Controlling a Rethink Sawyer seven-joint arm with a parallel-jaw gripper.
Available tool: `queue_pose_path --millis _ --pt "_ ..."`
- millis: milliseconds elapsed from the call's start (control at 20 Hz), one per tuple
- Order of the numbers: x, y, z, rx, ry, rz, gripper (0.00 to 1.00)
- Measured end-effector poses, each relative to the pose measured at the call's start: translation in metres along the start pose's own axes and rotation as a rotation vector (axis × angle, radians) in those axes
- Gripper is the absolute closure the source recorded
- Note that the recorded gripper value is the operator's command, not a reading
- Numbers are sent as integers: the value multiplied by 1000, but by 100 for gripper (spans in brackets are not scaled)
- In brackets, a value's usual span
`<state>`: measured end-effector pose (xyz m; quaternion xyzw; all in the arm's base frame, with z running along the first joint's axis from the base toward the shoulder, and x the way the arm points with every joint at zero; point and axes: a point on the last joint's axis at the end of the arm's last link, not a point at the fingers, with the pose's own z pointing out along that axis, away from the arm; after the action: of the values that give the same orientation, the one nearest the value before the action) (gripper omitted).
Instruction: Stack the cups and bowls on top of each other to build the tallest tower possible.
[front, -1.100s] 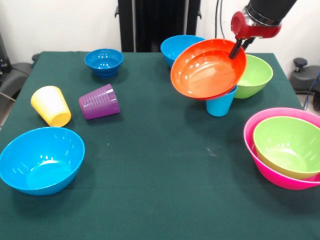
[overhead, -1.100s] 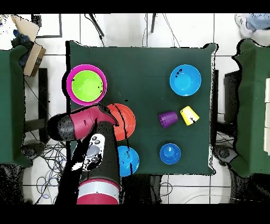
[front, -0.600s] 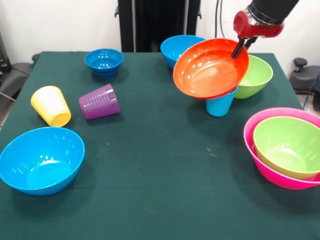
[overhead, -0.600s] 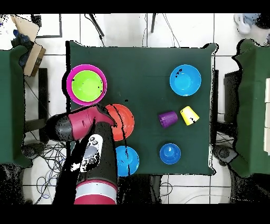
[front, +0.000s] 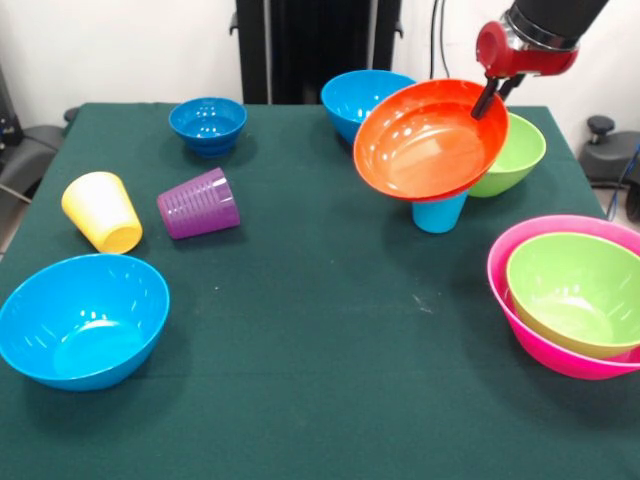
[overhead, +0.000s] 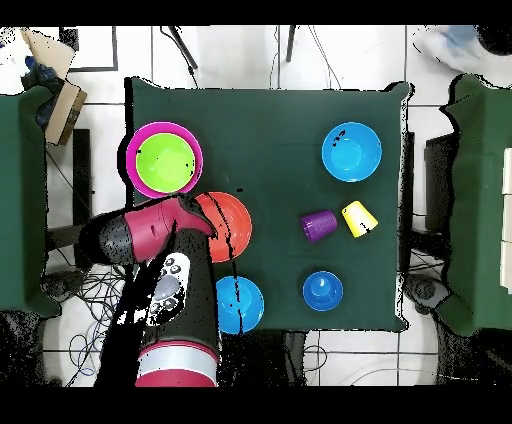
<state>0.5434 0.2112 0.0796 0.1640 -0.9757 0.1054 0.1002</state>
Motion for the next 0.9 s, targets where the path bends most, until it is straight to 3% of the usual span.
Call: queue_pose_path --millis 900 --pt "-12 -4 -9 4 -22 11 100"
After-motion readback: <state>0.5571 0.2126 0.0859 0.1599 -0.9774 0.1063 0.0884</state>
